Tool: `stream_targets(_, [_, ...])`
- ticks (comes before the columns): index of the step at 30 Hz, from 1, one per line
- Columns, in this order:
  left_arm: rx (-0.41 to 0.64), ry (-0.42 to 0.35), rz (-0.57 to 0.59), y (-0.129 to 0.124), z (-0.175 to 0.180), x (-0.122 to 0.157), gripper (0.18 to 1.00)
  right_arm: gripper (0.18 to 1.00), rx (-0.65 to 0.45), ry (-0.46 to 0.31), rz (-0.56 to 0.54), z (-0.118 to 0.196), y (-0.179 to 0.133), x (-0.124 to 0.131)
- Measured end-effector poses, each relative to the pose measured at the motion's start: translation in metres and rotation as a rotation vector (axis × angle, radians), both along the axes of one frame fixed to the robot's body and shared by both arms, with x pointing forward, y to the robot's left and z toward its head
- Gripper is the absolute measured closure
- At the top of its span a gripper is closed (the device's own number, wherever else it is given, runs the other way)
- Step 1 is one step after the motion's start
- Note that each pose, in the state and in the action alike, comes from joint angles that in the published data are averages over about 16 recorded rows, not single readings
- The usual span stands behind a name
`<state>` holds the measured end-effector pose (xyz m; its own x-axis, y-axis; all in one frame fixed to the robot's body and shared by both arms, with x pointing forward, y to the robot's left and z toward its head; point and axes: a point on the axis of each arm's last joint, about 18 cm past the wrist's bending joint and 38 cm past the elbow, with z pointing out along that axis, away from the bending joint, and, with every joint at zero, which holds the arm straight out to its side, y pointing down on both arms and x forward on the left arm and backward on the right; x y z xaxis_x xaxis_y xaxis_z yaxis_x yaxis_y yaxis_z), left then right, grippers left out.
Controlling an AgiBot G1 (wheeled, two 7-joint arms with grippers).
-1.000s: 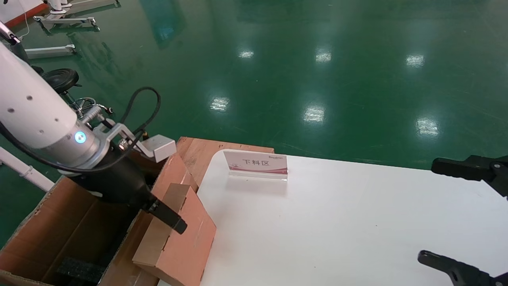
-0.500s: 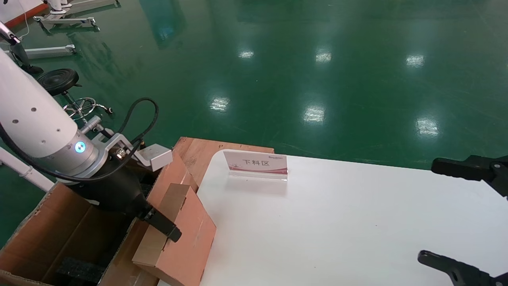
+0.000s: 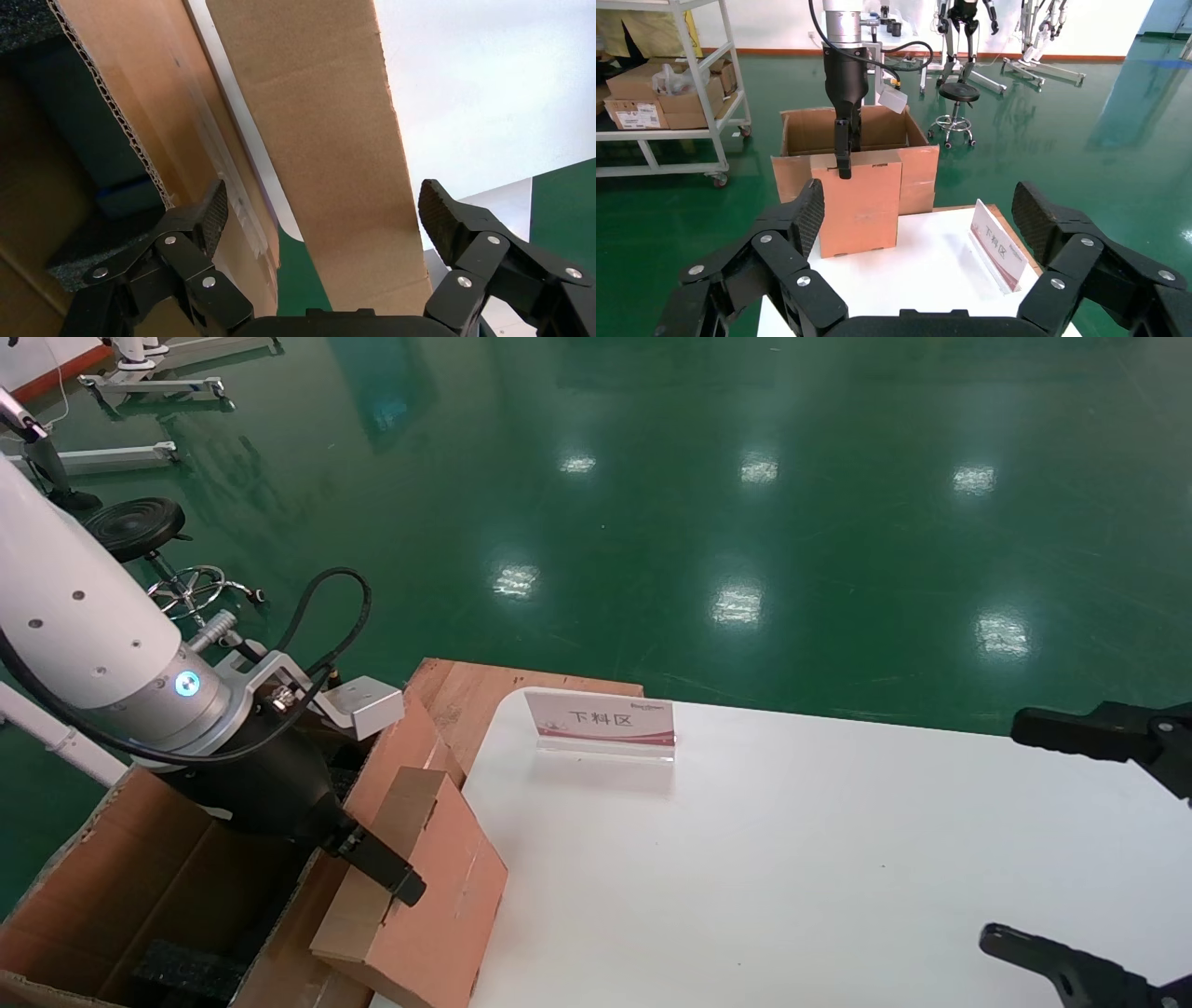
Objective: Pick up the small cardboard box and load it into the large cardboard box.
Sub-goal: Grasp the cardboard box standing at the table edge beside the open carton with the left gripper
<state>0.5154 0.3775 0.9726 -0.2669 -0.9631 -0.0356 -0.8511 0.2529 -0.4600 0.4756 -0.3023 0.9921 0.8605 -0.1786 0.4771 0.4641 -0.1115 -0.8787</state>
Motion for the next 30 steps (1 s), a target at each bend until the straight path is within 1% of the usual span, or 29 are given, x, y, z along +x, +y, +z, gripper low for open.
stream_targets(7, [0.000, 0.000, 0.000, -0.0002, 0.0004, -0.0001, 0.217, 0.213, 0.000, 0.000, 0.000, 0.0000, 0.0000, 0.0000])
stream_targets(11, [0.000, 0.000, 0.000, -0.0003, 0.0006, -0.0001, 0.246, 0.257, 0.000, 0.000, 0.000, 0.0000, 0.0000, 0.0000])
stream_targets(13, [0.000, 0.000, 0.000, -0.0003, 0.0006, -0.0001, 0.273, 0.276, 0.000, 0.000, 0.000, 0.0000, 0.0000, 0.0000])
stream_targets(17, [0.000, 0.000, 0.000, -0.0004, 0.0008, -0.0001, 0.322, 0.345, 0.000, 0.000, 0.000, 0.0000, 0.0000, 0.0000])
stream_targets(19, [0.000, 0.000, 0.000, -0.0005, 0.0009, -0.0001, 0.363, 0.372, 0.000, 0.000, 0.000, 0.0000, 0.0000, 0.0000])
stream_targets(23, [0.001, 0.000, 0.000, -0.0005, 0.0010, -0.0001, 0.436, 0.468, 0.000, 0.000, 0.000, 0.0000, 0.0000, 0.0000])
stream_targets(25, [0.001, 0.000, 0.000, -0.0006, 0.0010, -0.0001, 0.487, 0.504, 0.000, 0.000, 0.000, 0.0000, 0.0000, 0.0000])
stream_targets(30, [0.000, -0.001, 0.000, -0.0005, 0.0013, 0.0000, 0.612, 0.628, 0.000, 0.000, 0.000, 0.0000, 0.0000, 0.0000])
